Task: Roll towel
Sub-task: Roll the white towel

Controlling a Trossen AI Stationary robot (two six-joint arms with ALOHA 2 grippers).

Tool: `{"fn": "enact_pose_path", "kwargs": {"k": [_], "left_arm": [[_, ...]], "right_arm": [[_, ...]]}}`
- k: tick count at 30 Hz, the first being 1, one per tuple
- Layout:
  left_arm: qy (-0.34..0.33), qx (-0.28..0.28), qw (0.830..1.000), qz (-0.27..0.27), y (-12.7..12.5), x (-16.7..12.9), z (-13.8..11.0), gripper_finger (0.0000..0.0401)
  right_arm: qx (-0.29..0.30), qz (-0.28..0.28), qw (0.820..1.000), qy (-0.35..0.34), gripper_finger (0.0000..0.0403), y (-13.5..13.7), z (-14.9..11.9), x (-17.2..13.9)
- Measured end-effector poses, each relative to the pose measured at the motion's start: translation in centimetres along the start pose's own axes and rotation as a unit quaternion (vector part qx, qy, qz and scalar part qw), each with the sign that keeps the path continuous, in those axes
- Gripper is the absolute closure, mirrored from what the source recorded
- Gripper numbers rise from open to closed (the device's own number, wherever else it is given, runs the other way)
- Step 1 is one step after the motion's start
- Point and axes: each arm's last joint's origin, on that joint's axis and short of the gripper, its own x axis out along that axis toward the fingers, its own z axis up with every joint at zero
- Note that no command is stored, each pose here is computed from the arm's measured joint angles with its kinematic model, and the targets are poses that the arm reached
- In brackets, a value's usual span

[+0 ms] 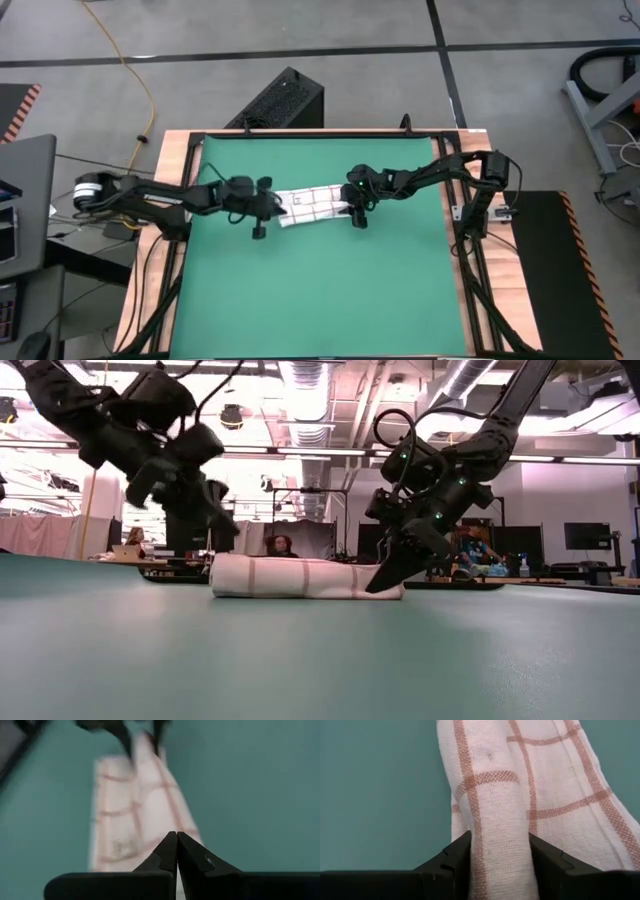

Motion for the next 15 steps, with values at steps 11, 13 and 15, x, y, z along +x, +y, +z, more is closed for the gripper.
{"fn": "enact_pose_path", "kwargs": {"k": [11, 13, 15], "left_arm": [[0.067, 0.053, 0.993, 0.078, -1.2, 4.0, -2.6, 0.0401], [0.082, 0.040, 0.992, 0.088, -0.7, 4.4, -3.2, 0.0401], [0.098, 0.025, 0.990, 0.100, -0.1, 4.5, -3.8, 0.0401]], "right_arm": [[0.001, 0.000, 1.000, 0.000, 0.0221, 0.0, 0.0, 0.0], [0.001, 0.000, 1.000, 0.000, 0.0220, 0.0, 0.0, 0.0], [0.001, -0.003, 1.000, 0.000, 0.0217, 0.0, 0.0, -0.1]]}}
